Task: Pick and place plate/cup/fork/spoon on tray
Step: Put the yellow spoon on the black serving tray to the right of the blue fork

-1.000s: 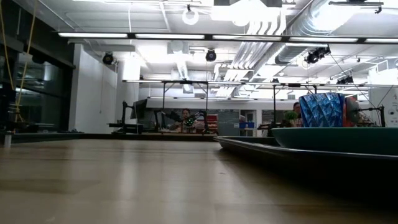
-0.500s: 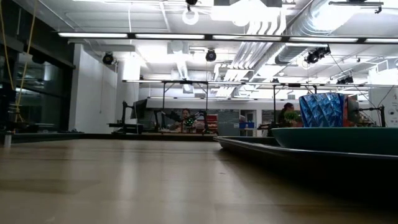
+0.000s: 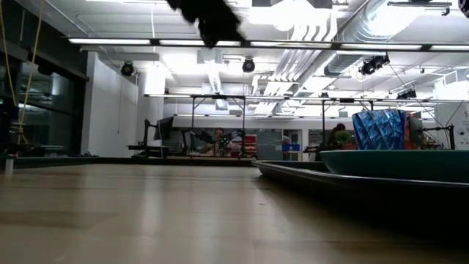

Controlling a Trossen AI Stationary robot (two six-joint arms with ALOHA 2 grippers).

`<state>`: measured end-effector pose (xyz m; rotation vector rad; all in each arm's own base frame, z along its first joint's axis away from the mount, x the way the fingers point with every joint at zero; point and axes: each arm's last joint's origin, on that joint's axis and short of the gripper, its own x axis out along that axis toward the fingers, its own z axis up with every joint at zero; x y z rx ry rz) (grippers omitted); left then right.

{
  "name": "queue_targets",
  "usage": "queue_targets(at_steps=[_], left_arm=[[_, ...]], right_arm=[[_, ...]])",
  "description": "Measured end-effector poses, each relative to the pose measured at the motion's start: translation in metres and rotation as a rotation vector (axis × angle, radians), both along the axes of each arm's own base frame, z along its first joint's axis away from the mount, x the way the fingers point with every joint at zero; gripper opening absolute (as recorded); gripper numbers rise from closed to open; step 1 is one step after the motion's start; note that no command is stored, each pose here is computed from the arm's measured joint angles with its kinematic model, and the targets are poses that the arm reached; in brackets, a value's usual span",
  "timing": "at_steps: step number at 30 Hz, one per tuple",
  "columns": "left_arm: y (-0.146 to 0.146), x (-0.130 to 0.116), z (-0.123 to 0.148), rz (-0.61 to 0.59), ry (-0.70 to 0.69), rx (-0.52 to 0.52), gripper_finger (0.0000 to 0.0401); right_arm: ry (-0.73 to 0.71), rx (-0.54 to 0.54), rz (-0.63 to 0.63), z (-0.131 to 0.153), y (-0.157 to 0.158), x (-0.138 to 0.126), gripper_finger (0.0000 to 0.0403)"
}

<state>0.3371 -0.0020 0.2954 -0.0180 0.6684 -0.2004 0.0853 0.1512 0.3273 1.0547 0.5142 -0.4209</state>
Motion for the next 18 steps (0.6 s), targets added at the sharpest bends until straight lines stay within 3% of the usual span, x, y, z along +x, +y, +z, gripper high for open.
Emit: queue_targets(at_steps=[6,11,15,18], left_arm=[[0.013,0.017,-0.025,-0.099,0.014,0.158,0.0184],[0.017,0.048,-0.063,-0.101,0.0,0.161,0.0177],[0.016,0.068,-0.097,-0.07,0.006,0.122,0.0135],[0.015,0.078,-0.119,-0.018,0.014,0.082,0.0078]], right_arm=[[-0.112,-0.087,-0.071,0.013,-0.026,0.005,0.0],[-0.147,-0.14,-0.097,0.019,-0.041,0.007,0.0],[-0.159,-0.158,-0.107,0.023,-0.048,0.006,0.0],[-0.175,-0.174,-0.112,0.024,-0.051,0.006,0.0]])
